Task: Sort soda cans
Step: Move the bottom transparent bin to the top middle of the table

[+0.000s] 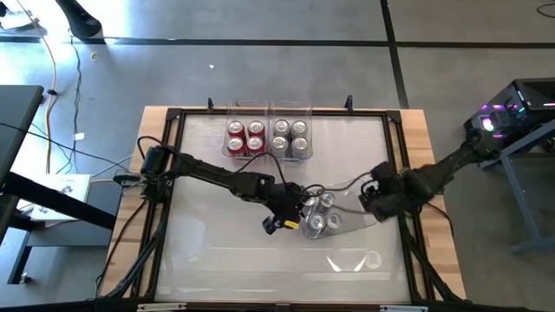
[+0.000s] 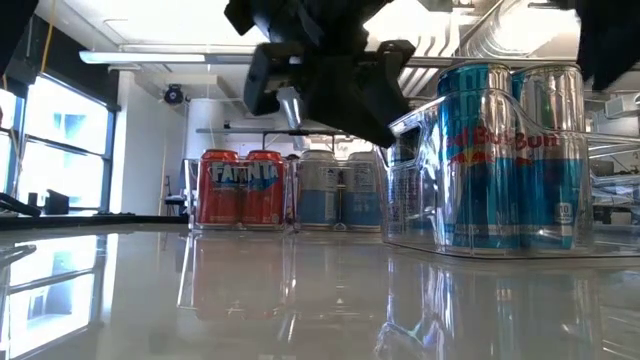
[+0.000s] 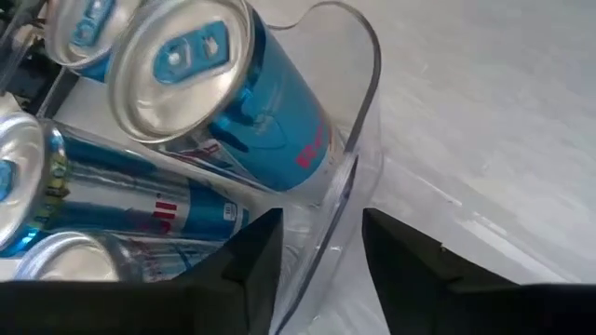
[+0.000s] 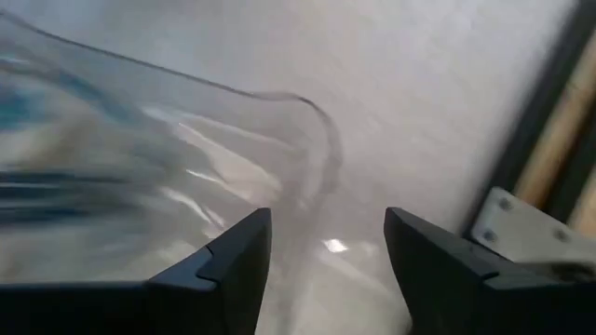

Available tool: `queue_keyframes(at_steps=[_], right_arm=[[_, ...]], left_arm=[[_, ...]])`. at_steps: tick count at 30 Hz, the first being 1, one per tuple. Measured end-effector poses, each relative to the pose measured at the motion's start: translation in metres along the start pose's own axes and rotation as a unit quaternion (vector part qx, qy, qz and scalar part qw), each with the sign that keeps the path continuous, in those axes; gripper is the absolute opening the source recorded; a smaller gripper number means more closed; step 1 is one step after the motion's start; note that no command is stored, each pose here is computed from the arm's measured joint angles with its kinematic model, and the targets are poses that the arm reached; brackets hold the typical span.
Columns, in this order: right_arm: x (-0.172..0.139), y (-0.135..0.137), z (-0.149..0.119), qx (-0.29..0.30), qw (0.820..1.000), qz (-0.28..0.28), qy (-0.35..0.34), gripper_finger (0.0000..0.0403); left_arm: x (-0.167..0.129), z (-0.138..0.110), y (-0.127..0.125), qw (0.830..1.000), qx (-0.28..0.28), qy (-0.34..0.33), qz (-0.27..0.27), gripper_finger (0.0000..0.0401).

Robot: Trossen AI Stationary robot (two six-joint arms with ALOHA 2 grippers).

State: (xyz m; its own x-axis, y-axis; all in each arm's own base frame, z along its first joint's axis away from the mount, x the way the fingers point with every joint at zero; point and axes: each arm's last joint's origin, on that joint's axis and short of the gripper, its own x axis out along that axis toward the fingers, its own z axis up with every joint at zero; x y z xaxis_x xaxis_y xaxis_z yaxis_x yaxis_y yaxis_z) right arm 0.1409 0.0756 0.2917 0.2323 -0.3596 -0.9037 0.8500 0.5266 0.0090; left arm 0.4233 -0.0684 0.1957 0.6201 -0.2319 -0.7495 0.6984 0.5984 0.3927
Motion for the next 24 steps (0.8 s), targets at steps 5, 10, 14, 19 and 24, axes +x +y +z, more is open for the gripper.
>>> queue_keyframes(at_steps=[5, 10, 14, 19, 24], right_arm=[[0.034, -0.015, 0.014, 0.014, 0.996, -0.048, 0.071, 0.0226], [0.061, -0.011, 0.034, -0.001, 0.995, -0.006, 0.102, 0.0231], [0.077, -0.014, 0.050, -0.006, 0.993, -0.010, 0.115, 0.0219], [0.089, -0.017, 0.065, -0.027, 0.990, -0.007, 0.135, 0.0184], [0.101, -0.013, 0.073, -0.068, 0.984, 0.025, 0.161, 0.0147]], left_arm=[[0.005, -0.001, 0.001, 1.000, 0.001, -0.005, 0.002, 0.0112], [0.006, -0.001, 0.001, 1.000, 0.004, -0.007, 0.005, 0.0083], [0.006, -0.001, 0.001, 1.000, 0.006, -0.009, 0.005, 0.0062], [0.006, -0.001, 0.000, 1.000, 0.007, -0.012, 0.002, 0.0041], [0.006, 0.000, 0.001, 1.000, 0.006, -0.013, 0.004, 0.0032]])
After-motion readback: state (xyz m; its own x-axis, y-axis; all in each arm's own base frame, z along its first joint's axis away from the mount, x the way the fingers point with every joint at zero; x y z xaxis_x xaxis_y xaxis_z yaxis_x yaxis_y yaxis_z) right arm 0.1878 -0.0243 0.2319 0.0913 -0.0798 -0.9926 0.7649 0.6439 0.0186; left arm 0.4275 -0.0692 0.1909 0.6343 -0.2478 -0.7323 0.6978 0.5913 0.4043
